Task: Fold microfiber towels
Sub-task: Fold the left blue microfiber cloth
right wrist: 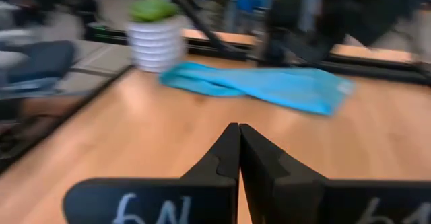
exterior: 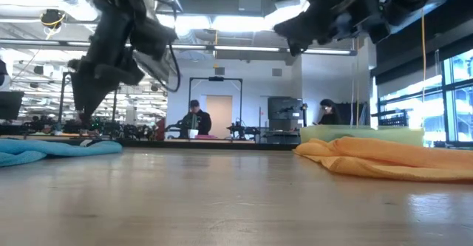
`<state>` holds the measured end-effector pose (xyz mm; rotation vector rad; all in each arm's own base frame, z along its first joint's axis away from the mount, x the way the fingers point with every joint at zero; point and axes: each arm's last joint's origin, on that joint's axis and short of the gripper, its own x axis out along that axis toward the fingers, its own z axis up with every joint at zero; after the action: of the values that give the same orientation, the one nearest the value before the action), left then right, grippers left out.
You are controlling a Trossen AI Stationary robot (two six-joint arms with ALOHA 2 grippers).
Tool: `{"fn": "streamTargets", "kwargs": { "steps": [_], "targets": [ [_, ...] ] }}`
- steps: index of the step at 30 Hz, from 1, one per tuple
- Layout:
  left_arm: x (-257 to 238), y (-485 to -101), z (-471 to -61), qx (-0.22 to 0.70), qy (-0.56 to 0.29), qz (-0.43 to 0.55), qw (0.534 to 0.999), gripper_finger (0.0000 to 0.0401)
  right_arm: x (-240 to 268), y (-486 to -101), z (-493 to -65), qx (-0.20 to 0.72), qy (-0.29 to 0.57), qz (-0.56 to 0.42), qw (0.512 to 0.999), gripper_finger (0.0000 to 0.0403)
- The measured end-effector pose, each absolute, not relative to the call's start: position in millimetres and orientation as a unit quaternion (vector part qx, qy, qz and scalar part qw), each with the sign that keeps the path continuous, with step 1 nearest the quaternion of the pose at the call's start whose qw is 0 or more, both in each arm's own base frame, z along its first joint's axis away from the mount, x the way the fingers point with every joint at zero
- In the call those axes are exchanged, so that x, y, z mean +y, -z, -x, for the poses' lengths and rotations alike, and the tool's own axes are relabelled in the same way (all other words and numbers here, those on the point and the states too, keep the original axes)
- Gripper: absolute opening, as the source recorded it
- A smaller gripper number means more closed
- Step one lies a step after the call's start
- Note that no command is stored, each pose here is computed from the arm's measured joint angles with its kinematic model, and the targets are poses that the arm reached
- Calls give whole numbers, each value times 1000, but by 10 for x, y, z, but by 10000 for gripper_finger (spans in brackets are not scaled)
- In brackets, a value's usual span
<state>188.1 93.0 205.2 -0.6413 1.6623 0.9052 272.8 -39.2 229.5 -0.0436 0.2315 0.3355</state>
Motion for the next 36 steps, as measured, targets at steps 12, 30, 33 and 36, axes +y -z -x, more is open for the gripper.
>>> {"fn": "streamTargets", "kwargs": {
  "steps": [12, 30, 33, 36],
  "targets": [
    [1005, -1400, -2063, 819, -342, 221, 404, 216, -263, -2332, -2687, 99, -283, 19, 954, 12],
    [1267, -1257, -2214, 743, -258, 336, 518, 216, -259, -2257, -2664, 138, -284, 1, 949, 12],
    [1163, -1297, -2382, 734, -242, 321, 547, 216, -259, -2256, -2663, 139, -284, 1, 949, 12],
    [1028, -1374, -2611, 719, -221, 291, 592, 216, -259, -2256, -2663, 139, -284, 1, 949, 12]
  ]
}}
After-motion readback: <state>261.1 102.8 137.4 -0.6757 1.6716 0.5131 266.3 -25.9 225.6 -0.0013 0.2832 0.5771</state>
